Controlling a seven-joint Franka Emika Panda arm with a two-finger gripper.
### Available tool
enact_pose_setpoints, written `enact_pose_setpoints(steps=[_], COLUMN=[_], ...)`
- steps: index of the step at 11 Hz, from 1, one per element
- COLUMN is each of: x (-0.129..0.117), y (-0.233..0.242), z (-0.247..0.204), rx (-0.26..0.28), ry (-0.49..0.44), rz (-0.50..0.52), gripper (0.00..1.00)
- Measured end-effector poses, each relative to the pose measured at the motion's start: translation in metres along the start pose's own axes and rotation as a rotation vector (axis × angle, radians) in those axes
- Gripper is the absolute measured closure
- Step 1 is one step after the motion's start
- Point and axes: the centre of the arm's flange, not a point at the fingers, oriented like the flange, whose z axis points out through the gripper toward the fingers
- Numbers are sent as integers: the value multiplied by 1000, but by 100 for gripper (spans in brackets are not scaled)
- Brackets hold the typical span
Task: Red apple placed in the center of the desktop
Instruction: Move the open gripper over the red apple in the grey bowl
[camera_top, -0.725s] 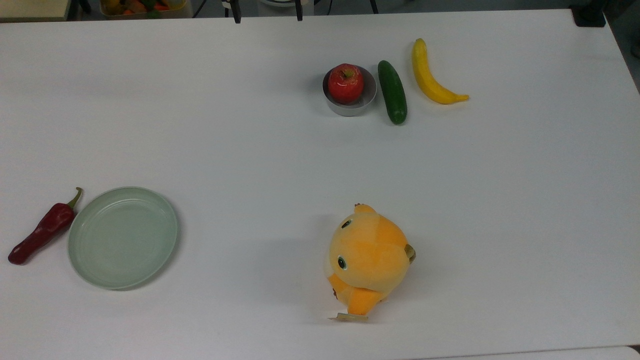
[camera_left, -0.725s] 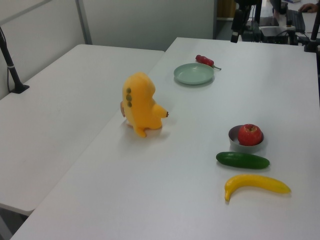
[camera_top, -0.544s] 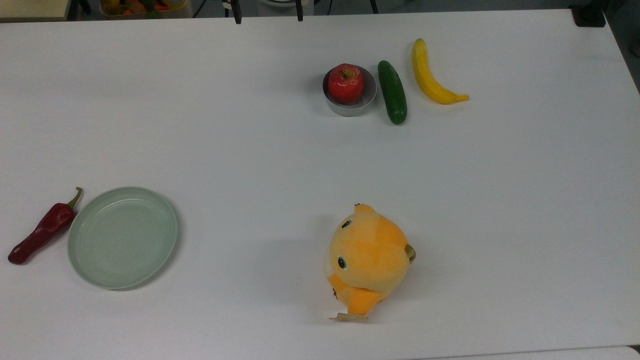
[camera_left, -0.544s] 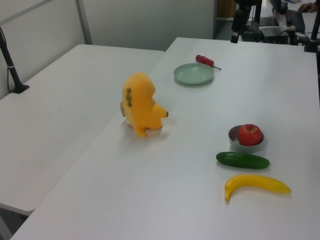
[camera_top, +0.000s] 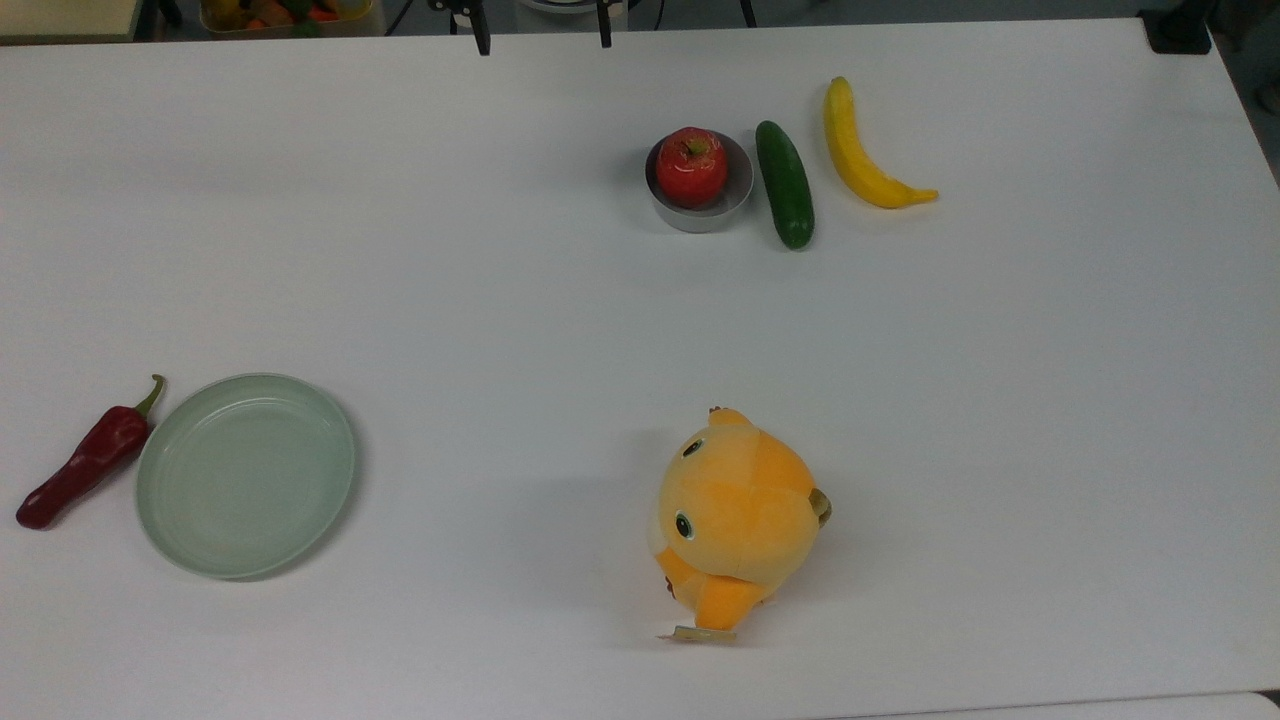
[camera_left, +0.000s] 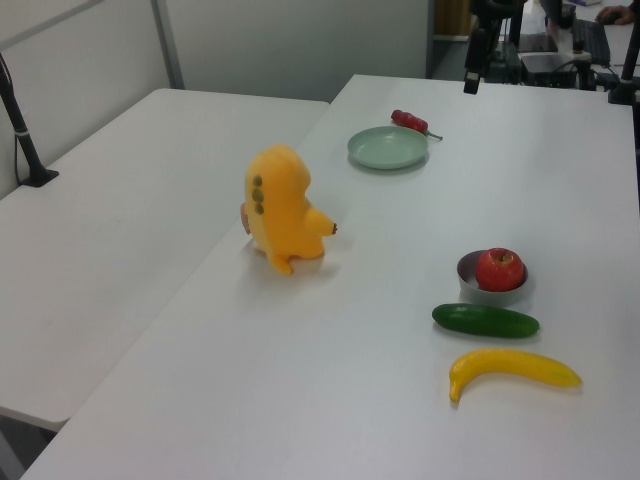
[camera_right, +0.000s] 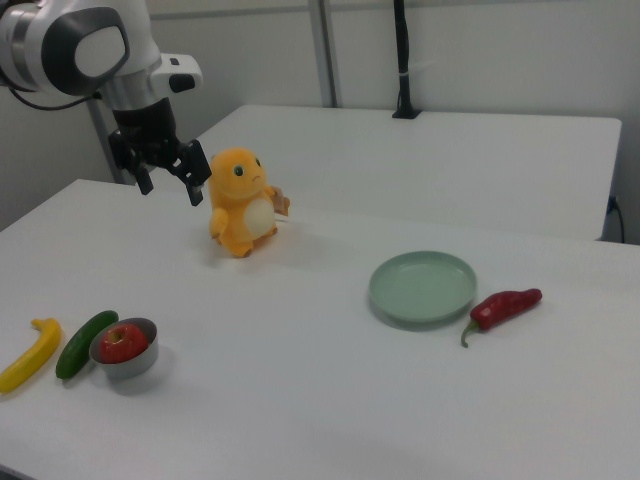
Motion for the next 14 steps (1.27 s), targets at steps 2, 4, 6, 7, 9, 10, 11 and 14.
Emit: enact_pose_setpoints(steps=[2, 4, 6, 7, 9, 10, 11, 14], x=[-8, -17, -26, -32, -46, -54, -60, -74], y=[-14, -28, -48, -64, -94, -104, -110, -117], z=[14, 27, 45, 58, 86, 98, 110, 139], rx=[1, 15, 28, 31, 21, 18, 18, 19], ry=[-72, -148, -211, -243, -306, -335, -363, -412], rz=[-143, -286, -391, -432, -494, -516, -529, -546], gripper=[0, 0, 0, 0, 0, 0, 0, 0])
